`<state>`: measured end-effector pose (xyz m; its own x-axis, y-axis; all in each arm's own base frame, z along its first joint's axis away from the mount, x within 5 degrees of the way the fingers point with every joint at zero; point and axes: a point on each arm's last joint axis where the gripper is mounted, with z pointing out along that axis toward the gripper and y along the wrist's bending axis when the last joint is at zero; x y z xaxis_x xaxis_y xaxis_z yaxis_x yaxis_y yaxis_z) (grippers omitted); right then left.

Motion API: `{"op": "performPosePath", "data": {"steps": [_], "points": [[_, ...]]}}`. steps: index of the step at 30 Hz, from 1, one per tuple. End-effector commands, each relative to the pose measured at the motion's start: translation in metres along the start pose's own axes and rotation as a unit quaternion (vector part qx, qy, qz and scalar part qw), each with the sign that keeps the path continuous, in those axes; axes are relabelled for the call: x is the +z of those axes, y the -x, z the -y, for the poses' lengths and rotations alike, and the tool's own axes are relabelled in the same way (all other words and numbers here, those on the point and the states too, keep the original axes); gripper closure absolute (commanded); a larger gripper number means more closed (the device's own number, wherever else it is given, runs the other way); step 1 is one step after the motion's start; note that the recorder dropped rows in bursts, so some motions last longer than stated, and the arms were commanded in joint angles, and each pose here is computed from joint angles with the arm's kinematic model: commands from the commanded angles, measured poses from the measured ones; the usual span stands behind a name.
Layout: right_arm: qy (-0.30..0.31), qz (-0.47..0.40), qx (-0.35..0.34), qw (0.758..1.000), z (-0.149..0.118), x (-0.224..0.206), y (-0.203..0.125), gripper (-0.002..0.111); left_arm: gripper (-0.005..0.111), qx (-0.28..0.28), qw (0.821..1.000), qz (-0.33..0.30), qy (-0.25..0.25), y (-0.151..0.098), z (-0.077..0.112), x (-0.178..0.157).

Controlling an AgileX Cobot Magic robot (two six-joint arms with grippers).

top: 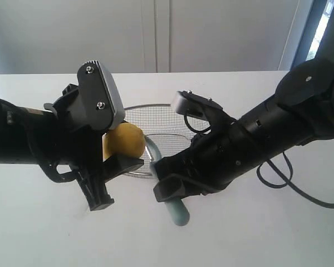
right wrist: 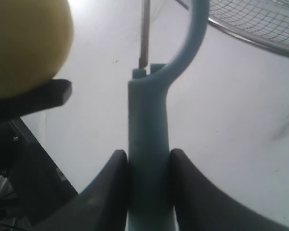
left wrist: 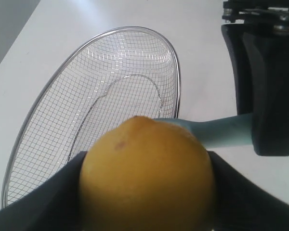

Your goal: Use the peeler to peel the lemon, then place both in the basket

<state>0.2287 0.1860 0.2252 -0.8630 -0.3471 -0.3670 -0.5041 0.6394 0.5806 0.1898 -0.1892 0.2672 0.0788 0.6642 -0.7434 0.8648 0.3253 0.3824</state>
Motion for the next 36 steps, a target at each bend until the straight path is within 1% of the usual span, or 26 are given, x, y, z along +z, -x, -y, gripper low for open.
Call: {"op": "performPosePath", "data": {"steps": [1, 12, 36], "points": [[0.012, -0.001, -0.004, 1.000, -0.002, 0.000, 0.000, 0.108, 0.107, -0.009, 1.000, 0.003, -0.006, 0.001, 0.002, -0.001], [0.012, 0.003, -0.008, 1.000, -0.004, -0.003, 0.000, 0.108, 0.107, -0.009, 1.000, 0.003, -0.006, 0.001, 0.002, -0.001], [0.017, 0.051, -0.052, 0.997, -0.027, -0.036, -0.003, 0.108, 0.107, -0.009, 1.000, 0.003, -0.006, 0.001, 0.002, -0.001]]}}
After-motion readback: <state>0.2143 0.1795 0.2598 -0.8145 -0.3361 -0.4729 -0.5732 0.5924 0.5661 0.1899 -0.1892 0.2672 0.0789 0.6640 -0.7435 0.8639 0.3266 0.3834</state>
